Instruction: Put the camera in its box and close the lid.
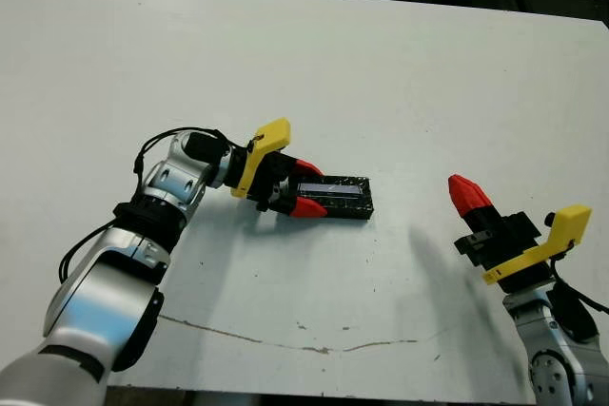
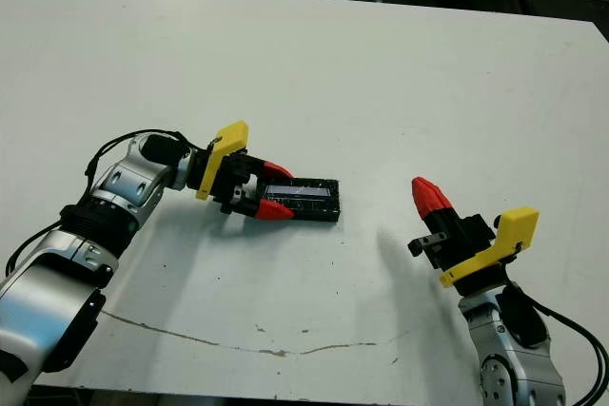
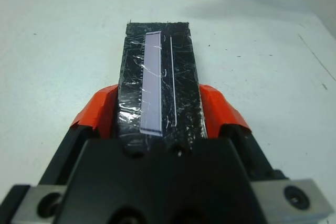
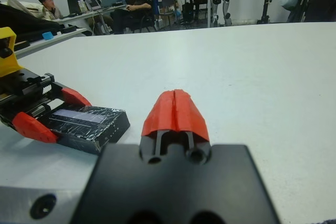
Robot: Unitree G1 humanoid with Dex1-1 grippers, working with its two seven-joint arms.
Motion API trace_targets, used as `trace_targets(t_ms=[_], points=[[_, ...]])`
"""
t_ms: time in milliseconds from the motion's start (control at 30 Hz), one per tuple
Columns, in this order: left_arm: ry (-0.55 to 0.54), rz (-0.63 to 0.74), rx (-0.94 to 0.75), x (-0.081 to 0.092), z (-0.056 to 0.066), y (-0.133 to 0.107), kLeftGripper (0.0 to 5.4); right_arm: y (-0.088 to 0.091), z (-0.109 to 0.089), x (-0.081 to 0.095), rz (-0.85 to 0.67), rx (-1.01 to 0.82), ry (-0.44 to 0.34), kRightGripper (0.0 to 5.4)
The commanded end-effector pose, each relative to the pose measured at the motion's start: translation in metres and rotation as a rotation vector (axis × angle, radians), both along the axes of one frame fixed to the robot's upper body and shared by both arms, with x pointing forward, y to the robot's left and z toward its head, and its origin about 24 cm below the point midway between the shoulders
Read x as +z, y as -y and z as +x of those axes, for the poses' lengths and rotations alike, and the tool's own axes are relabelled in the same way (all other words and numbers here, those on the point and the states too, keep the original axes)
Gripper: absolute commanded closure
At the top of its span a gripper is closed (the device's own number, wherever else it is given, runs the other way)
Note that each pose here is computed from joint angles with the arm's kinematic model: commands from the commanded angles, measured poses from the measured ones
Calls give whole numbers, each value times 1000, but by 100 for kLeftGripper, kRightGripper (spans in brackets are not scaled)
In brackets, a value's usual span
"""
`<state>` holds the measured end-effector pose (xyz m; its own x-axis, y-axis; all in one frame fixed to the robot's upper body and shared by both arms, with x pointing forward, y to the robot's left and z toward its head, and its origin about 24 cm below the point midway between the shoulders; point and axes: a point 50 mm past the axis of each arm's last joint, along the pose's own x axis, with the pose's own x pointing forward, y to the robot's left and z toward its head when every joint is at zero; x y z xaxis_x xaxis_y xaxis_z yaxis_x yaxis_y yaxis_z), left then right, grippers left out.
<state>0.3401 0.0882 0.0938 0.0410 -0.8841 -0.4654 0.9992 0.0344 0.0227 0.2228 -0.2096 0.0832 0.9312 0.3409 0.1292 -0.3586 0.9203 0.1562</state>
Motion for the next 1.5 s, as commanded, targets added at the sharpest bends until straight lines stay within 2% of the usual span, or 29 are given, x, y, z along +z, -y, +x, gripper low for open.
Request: trace_targets(t_ms=[33, 100, 400, 733, 1100, 1333, 1433, 1500], points=[[39, 24, -11, -15, -7, 4, 148, 4, -2, -3, -14, -6, -19, 540], [72, 15, -3, -14, -7, 0, 123, 4, -2, -3, -21, -11, -15, 540], [71, -26, 95, -15, -13, -29, 1, 4, -2, -3, -11, -6, -22, 540], [23, -42, 258, -12, -22, -75, 1, 3, -3, -4, 3, -3, -29, 540], [47, -36, 379, -3, -31, -116, 1, 3, -2, -4, -4, 0, -23, 540], [69, -58, 461, 15, -40, -145, 1, 4, -2, -4, -1, -7, -31, 540], [62, -119, 528, 27, -47, -154, 1, 4, -2, -4, 0, -5, -28, 540], [87, -218, 607, 33, -54, -156, 1, 3, -2, -3, 0, -6, -25, 540]])
